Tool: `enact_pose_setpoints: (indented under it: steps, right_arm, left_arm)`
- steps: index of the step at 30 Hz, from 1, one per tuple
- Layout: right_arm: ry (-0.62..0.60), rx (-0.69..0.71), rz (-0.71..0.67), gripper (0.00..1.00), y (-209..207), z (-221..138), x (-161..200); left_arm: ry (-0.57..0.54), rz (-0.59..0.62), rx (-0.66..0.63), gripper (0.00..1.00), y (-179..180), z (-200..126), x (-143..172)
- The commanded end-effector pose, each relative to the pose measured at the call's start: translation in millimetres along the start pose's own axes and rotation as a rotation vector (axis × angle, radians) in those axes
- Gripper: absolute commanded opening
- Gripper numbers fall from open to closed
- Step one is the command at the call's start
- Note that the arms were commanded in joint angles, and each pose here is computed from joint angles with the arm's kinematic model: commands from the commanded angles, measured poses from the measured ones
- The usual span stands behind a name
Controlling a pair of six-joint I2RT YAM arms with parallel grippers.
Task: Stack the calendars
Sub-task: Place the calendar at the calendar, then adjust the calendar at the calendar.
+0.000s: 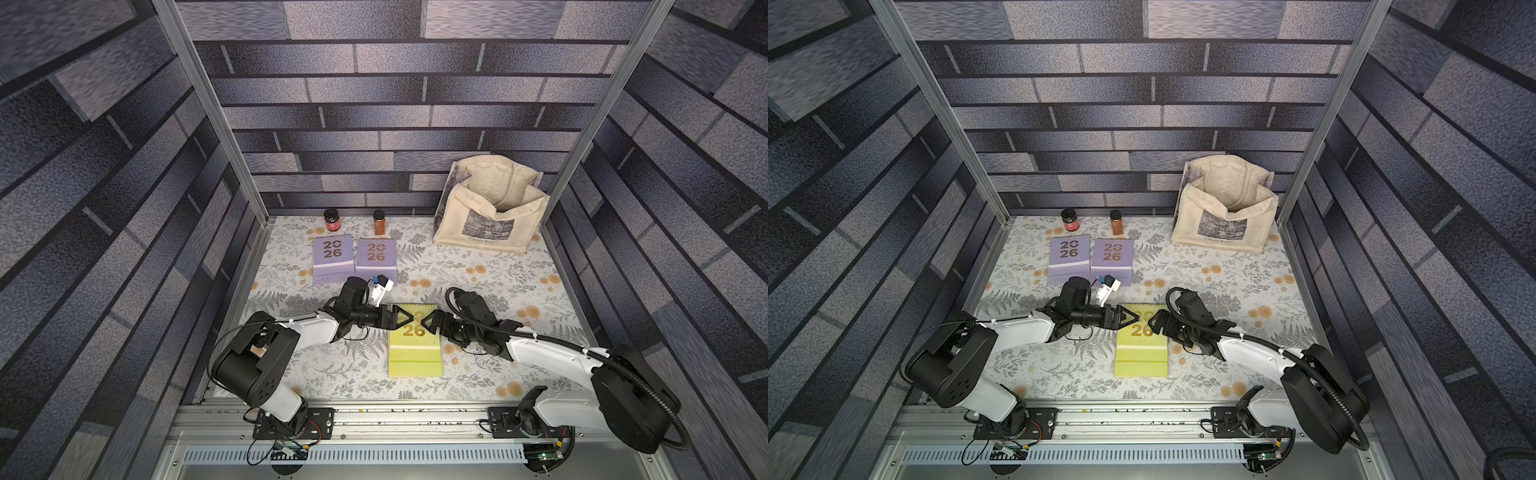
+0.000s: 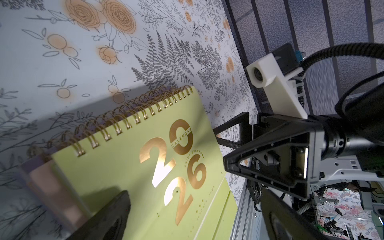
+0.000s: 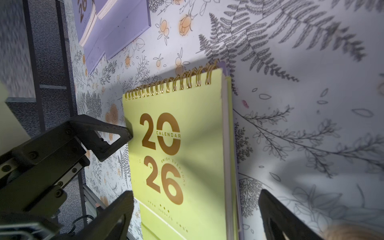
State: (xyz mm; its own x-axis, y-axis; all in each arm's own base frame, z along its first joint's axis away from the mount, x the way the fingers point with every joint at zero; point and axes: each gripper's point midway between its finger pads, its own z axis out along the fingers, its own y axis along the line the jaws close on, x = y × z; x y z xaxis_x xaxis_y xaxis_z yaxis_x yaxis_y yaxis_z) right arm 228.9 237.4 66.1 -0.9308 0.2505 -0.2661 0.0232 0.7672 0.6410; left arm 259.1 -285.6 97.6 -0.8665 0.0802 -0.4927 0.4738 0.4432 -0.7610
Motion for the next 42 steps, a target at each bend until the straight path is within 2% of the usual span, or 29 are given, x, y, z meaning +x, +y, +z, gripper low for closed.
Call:
enact_pose_setpoints:
  steps: [1, 11, 17, 23, 42]
  right_arm:
    - [-0.027, 0.026, -0.039, 0.97, 5.3, -8.9, -10.3]
    - [-0.007, 0.075, -0.104, 1.00, 13.8, -8.9, -20.1]
    - [0.013, 0.099, -0.108, 1.00, 12.6, -1.6, -21.5]
    - [0.015, 0.096, -0.124, 1.00, 18.3, 1.9, -26.1]
    - [0.064, 0.063, -0.128, 1.00, 30.9, 18.8, -28.0]
  left_arm:
    - [0.001, -0.027, -0.065, 1.00, 10.7, -1.3, 4.3]
    - [-0.130, 0.046, -0.161, 1.00, -1.4, -33.0, -26.3]
    - [-0.119, 0.026, -0.242, 1.00, 13.4, -45.5, -11.7]
    - [-0.108, -0.018, -0.268, 1.00, 28.6, -43.4, 1.3]
    - [-0.102, -0.054, -0.243, 1.00, 36.8, -31.7, 2.8]
